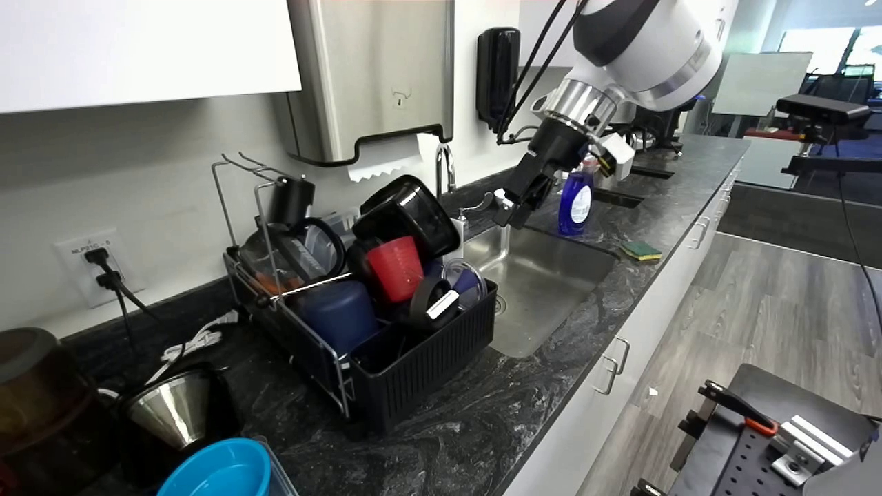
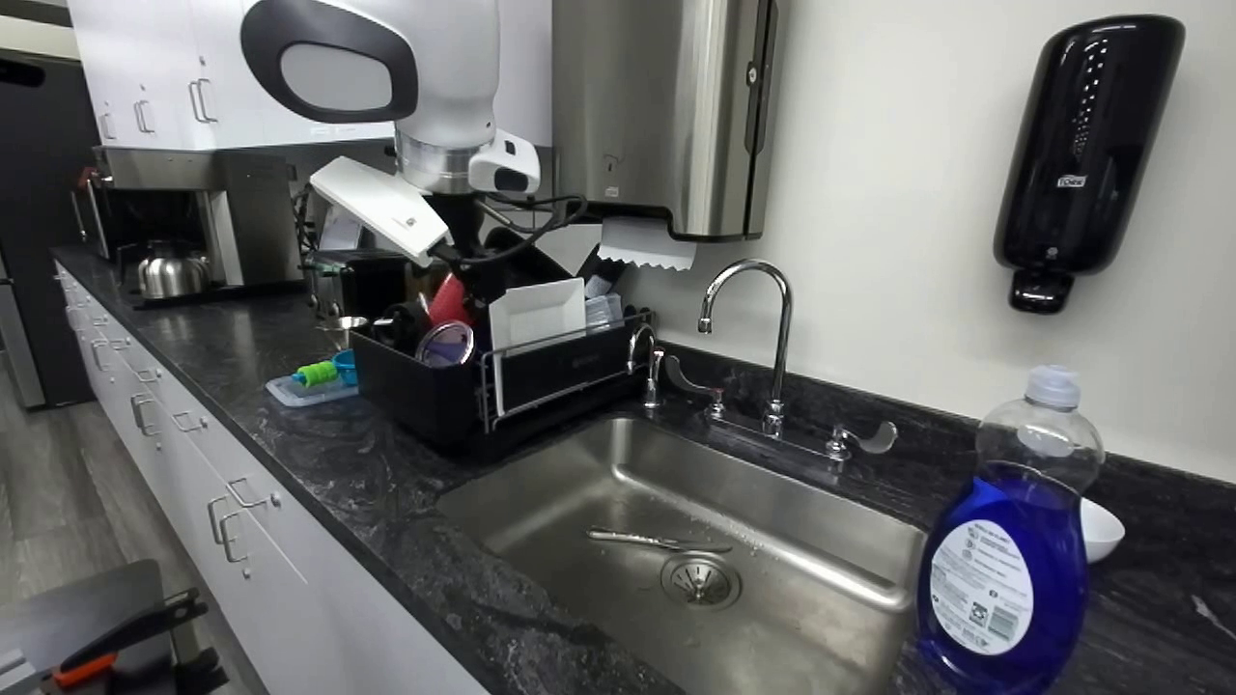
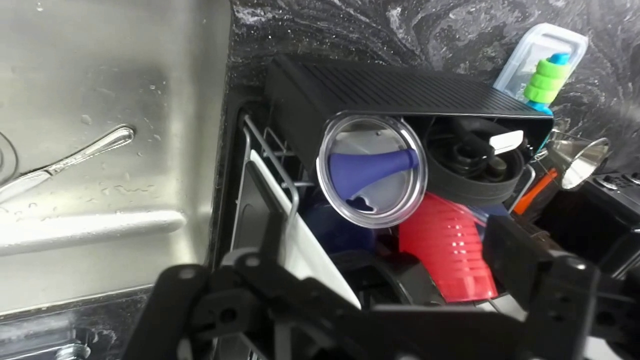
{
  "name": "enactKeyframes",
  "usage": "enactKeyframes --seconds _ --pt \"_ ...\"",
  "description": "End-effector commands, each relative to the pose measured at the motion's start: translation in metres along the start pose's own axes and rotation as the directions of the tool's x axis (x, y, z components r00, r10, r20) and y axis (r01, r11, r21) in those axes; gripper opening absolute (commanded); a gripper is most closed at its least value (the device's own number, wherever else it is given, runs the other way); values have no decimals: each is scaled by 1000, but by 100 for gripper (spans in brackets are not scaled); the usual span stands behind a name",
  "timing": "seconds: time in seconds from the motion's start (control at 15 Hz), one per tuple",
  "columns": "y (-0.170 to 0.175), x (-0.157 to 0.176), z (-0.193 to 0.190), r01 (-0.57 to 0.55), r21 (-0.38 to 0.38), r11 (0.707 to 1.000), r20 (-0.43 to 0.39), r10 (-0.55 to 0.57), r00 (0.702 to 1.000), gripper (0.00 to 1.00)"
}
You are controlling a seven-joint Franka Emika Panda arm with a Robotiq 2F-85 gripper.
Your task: Take the black baking tin out of the dish rack and put it in the sink
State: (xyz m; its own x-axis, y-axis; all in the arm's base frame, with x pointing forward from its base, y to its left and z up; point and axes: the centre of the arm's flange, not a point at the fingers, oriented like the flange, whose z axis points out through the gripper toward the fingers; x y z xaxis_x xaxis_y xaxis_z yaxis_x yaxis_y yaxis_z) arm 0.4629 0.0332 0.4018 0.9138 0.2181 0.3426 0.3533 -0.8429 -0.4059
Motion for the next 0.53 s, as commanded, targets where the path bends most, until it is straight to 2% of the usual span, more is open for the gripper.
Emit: enactKeyframes --seconds 0.0,0.27,0.33,0.47 --pt "0 0 0 -1 -1 1000 -1 1 1000 100" --pt "1 0 -2 -2 -1 1000 -4 2 1000 100" --pt "5 5 -3 -19 18 1000 -4 20 1000 100" --pt "7 17 -12 -45 40 998 -57 47 997 100"
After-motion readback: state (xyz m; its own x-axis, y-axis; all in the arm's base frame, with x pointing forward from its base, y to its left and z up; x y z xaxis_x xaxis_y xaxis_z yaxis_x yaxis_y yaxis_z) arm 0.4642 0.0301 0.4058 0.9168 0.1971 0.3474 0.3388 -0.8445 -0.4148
